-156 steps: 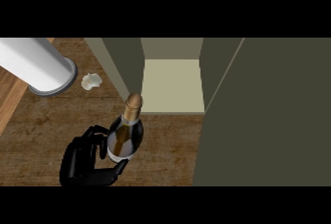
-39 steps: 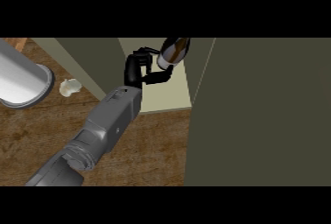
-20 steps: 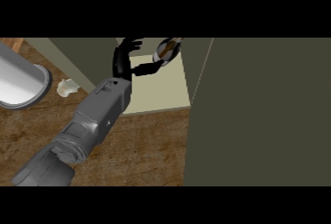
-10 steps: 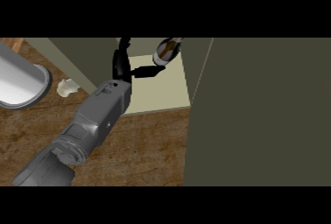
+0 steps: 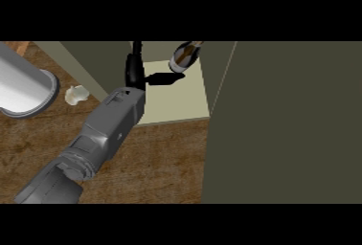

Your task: Pick up the wine, place it into the cabinet and close the cabinet

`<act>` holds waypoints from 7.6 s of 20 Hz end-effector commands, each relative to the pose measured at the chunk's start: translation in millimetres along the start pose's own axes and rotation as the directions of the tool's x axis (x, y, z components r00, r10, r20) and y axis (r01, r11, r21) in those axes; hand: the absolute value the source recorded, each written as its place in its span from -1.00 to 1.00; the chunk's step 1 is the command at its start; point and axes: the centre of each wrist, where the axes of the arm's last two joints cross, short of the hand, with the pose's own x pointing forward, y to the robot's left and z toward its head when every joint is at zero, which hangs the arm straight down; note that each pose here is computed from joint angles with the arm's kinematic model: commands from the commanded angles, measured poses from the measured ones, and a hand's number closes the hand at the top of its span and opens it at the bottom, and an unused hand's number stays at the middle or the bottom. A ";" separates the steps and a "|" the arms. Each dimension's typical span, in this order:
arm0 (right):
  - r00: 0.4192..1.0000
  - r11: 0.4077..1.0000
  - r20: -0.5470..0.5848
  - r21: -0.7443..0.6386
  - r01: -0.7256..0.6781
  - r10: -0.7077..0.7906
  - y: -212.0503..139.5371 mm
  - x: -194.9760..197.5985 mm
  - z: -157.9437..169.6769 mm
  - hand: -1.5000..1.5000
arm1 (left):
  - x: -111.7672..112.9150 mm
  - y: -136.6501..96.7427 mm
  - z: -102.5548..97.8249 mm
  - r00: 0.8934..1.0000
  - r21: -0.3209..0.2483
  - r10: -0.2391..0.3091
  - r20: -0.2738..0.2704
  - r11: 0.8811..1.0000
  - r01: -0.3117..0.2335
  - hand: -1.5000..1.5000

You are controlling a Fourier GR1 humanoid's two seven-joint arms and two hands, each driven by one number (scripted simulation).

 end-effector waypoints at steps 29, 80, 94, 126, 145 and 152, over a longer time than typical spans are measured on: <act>0.999 0.997 -0.041 -0.069 -0.022 0.019 1.7 13.2 14.1 -1.00 | 25.7 -67.2 117.2 0.925 -0.145 0.366 0.101 0.925 -0.350 -1.00; 0.994 0.749 -0.114 0.658 0.073 0.003 97.7 16.0 22.4 1.00 | 3.9 257.8 229.7 0.921 -0.226 0.383 0.068 0.905 -0.360 1.00; 0.995 0.705 -0.101 0.704 0.087 -0.022 175.9 4.1 -14.5 1.00 | -0.4 306.9 217.5 0.921 -0.236 0.385 0.062 0.902 -0.362 1.00; 0.991 0.802 -0.121 0.586 0.115 -0.054 159.2 -26.3 -59.0 1.00 | 8.2 319.7 206.1 0.897 -0.334 0.437 0.059 0.856 -0.395 1.00; 0.978 0.898 -0.064 0.410 -0.158 0.201 154.2 -37.2 -187.8 1.00 | 12.2 308.1 194.6 0.878 -0.417 0.475 0.056 0.811 -0.412 1.00; 0.952 0.914 -0.101 0.325 -0.242 0.288 159.2 -33.7 -251.4 1.00 | 14.6 296.1 188.5 0.864 -0.427 0.498 0.074 0.799 -0.424 1.00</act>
